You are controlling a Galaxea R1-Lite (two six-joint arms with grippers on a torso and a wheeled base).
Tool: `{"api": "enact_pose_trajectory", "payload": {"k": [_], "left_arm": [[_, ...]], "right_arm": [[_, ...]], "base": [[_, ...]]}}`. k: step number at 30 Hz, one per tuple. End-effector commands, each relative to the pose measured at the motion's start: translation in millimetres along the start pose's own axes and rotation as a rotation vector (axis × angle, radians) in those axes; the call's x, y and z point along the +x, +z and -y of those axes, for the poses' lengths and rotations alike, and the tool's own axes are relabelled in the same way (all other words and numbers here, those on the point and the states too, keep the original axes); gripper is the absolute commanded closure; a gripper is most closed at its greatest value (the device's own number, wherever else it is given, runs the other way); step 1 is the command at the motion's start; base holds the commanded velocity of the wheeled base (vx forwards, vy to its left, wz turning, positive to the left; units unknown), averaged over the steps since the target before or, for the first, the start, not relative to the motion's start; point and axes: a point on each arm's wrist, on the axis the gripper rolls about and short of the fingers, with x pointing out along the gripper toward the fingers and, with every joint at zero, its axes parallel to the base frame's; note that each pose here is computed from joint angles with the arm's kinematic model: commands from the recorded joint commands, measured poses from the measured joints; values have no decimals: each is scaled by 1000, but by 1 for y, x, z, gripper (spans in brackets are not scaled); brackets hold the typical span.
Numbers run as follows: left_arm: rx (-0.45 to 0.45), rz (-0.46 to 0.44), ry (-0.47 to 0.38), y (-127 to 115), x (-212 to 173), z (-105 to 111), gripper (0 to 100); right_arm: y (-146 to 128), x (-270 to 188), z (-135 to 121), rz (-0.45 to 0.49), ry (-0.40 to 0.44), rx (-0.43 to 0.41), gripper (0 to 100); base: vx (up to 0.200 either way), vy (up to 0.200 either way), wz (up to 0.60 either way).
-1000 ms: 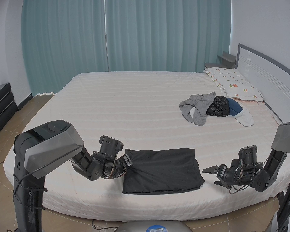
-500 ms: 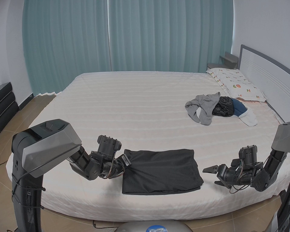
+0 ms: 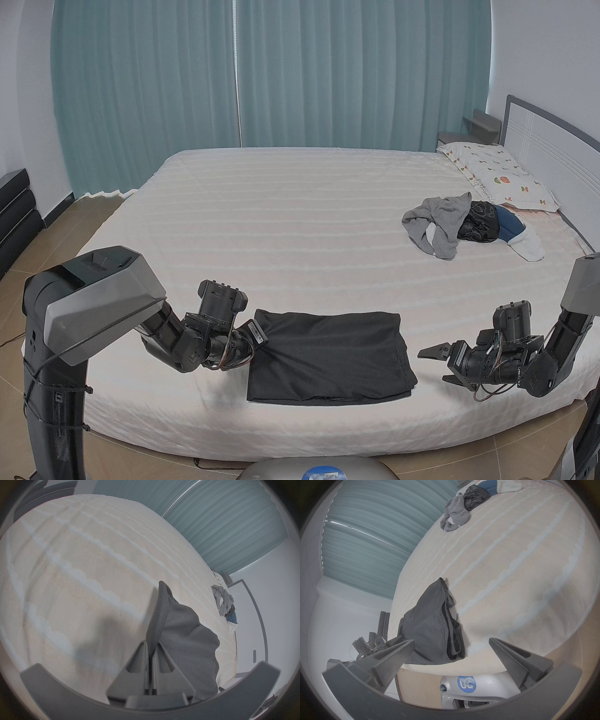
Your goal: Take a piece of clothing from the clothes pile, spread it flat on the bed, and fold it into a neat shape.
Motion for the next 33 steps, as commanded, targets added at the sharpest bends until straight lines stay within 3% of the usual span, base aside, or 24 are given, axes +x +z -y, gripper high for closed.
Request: {"api": "enact_pose_trajectory", "payload": {"k": [1, 9, 33], "left_arm": [[-1, 0, 0, 0, 0, 0, 100], [-14, 2, 0, 1, -1, 0, 100], [-29, -1, 9, 1, -6, -3, 100]], "right_arm": [[0, 0, 0, -1, 0, 0, 0], [0, 0, 0, -1, 0, 0, 0], [0, -1, 0, 3, 1, 1, 0]], "base": [[0, 0, 0], [0, 0, 0], [0, 200, 0]]}}
